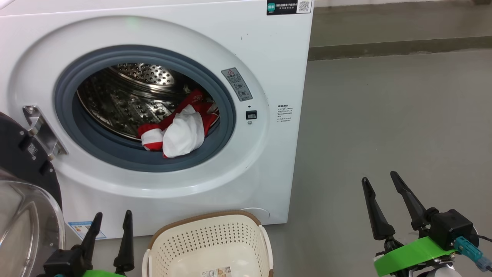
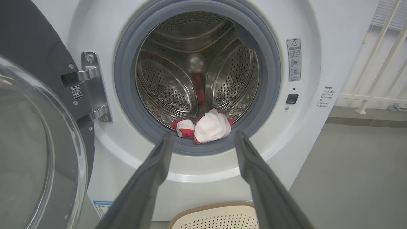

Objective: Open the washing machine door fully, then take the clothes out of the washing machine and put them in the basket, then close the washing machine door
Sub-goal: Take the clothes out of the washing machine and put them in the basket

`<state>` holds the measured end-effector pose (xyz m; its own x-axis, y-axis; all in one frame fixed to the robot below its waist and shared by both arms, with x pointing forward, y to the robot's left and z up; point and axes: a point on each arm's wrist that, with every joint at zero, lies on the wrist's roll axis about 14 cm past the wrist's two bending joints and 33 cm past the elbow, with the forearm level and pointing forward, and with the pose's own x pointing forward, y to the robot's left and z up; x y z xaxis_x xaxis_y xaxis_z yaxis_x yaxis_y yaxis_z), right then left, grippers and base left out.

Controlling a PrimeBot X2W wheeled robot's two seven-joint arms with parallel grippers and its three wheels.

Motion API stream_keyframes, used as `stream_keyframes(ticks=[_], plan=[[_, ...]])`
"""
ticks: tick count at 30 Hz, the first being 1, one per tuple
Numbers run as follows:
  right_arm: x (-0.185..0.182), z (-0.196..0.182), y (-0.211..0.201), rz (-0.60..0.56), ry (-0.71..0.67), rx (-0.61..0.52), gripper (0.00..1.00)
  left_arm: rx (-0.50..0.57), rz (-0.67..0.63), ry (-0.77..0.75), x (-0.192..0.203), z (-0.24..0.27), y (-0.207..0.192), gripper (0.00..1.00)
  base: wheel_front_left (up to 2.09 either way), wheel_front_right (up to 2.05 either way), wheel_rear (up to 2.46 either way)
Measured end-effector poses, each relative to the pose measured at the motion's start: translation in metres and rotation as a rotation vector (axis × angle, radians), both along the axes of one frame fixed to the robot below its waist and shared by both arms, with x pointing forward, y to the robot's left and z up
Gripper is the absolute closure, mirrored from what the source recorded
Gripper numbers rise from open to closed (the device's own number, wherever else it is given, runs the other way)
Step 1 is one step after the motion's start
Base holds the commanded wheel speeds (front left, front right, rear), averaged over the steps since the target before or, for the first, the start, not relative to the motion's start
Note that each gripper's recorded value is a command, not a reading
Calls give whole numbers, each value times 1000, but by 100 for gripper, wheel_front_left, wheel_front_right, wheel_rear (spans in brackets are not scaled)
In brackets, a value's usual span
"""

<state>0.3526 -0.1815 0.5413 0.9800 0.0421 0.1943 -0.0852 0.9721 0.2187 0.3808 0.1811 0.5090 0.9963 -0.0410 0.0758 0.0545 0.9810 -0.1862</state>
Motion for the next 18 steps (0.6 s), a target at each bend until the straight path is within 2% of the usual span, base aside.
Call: stream_keyframes(ticks=[18], plan=[[3,-4,2,6,12,2,0,-3,1,13,0,-5,1,0,0,0,0]])
